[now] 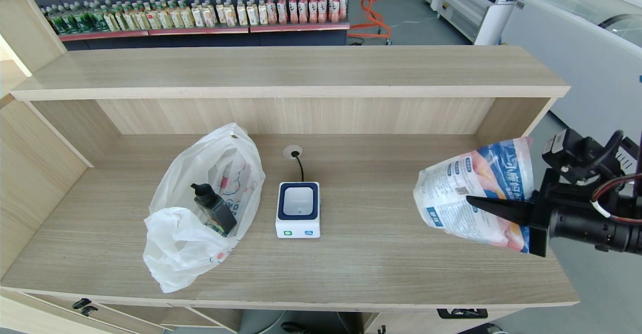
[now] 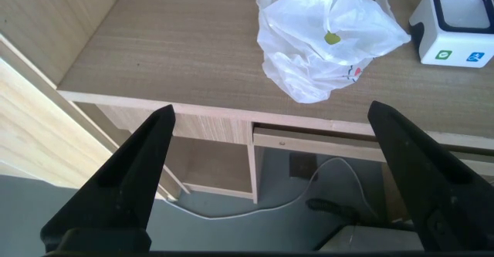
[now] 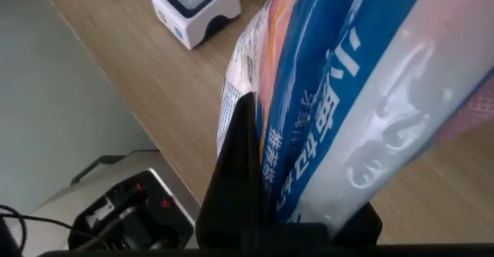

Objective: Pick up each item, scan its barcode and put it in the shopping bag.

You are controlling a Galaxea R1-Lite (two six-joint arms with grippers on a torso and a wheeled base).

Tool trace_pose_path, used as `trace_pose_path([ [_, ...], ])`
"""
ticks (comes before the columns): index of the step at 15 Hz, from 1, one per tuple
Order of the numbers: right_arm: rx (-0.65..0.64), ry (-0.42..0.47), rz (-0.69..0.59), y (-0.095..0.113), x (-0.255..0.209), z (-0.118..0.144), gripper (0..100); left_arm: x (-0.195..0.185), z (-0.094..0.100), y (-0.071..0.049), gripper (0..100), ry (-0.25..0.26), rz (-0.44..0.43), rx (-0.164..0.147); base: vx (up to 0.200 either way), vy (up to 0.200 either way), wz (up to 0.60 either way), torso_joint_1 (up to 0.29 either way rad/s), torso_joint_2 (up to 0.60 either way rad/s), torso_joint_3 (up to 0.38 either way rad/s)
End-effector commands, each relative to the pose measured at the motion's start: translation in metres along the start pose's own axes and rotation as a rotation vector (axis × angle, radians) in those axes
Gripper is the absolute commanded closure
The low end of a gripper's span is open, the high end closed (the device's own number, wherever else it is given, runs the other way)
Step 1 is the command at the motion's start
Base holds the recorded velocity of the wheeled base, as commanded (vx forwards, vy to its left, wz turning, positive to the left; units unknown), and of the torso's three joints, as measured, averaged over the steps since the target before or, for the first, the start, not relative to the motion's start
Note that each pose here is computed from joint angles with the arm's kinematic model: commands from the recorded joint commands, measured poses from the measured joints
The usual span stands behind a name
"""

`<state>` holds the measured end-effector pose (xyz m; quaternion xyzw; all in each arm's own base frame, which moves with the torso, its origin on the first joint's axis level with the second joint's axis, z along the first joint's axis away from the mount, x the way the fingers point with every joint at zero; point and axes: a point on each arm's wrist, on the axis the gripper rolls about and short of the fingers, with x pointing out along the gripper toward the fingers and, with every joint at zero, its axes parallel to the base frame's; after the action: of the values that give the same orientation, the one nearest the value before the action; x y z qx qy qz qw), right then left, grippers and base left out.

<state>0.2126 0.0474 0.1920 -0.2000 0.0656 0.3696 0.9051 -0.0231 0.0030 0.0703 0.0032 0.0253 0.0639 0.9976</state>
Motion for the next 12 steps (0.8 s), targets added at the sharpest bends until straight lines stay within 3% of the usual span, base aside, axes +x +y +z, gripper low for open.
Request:
trace_pose_path([
  [1, -0.074, 0.038, -0.085, -0.0091, -0.0038, -0.0146, 100, 0.0, 0.0, 0.0, 0, 0.0, 0.001, 0.0, 0.0, 0.0, 0.0, 0.0, 0.0, 0.0],
  [3, -0.188, 0.047, -0.188, -0.0128, -0.0071, -0.0161, 100, 0.0, 0.0, 0.0, 0, 0.0, 0.001, 0.0, 0.0, 0.0, 0.0, 0.0, 0.0, 0.0],
  [6, -0.28, 0.038, -0.21, -0.012, -0.0098, -0.0185, 100, 0.0, 0.0, 0.0, 0, 0.0, 0.001, 0.0, 0.0, 0.0, 0.0, 0.0, 0.0, 0.0],
  [12, -0.288, 0.005, -0.149, -0.0048, -0.0117, -0.0219, 100, 0.0, 0.0, 0.0, 0, 0.0, 0.001, -0.003, 0.0, 0.0, 0.0, 0.0, 0.0, 0.0],
])
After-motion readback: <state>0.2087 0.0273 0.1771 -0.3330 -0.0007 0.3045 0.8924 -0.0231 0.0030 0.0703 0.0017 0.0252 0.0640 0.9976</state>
